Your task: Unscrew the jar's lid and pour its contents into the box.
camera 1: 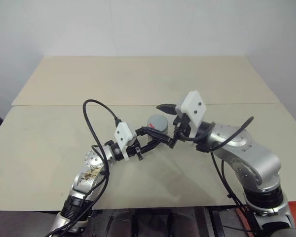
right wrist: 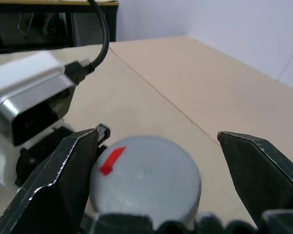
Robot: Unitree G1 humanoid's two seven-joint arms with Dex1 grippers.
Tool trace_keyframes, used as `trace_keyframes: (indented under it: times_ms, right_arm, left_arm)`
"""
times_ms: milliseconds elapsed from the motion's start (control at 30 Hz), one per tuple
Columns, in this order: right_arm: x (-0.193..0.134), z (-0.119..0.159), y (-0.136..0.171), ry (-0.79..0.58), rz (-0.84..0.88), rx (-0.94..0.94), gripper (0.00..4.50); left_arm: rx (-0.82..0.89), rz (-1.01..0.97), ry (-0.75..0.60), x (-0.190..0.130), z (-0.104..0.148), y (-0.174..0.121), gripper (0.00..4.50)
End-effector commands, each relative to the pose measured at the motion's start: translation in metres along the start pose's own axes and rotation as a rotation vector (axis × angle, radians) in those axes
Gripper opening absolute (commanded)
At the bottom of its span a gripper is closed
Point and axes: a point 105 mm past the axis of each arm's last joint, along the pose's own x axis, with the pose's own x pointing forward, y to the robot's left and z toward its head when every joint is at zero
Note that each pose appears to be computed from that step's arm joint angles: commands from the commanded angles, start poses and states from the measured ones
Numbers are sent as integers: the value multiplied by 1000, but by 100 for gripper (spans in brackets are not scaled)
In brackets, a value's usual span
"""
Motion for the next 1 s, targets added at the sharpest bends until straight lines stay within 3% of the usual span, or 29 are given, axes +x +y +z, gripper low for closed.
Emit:
trace_keyframes:
  times_ms: [33, 333, 433, 500, 567, 833, 1000]
  right_arm:
    - [-3, 12, 4, -45, 8, -59, 450]
    - [-4, 12, 4, -59, 1, -82, 450]
    - [-4, 11, 6, -62, 12, -71, 396]
    - [-4, 8, 7, -57, 18, -73, 319]
    - [-4, 7, 8, -54, 15, -74, 276]
    - [-7, 7, 8, -69, 69, -74, 276]
    - [-24, 7, 21, -84, 419, -53, 276]
  left_arm:
    - [32, 6, -35, 3, 9, 2, 192]
    - [26, 1, -18, 1, 4, 1, 192]
    - [28, 0, -18, 1, 5, 2, 192]
    - [30, 3, -22, 1, 6, 4, 192]
    - [34, 4, -22, 1, 7, 5, 192]
    - [59, -40, -29, -1, 12, 4, 192]
    - [69, -175, -71, -8, 30, -7, 192]
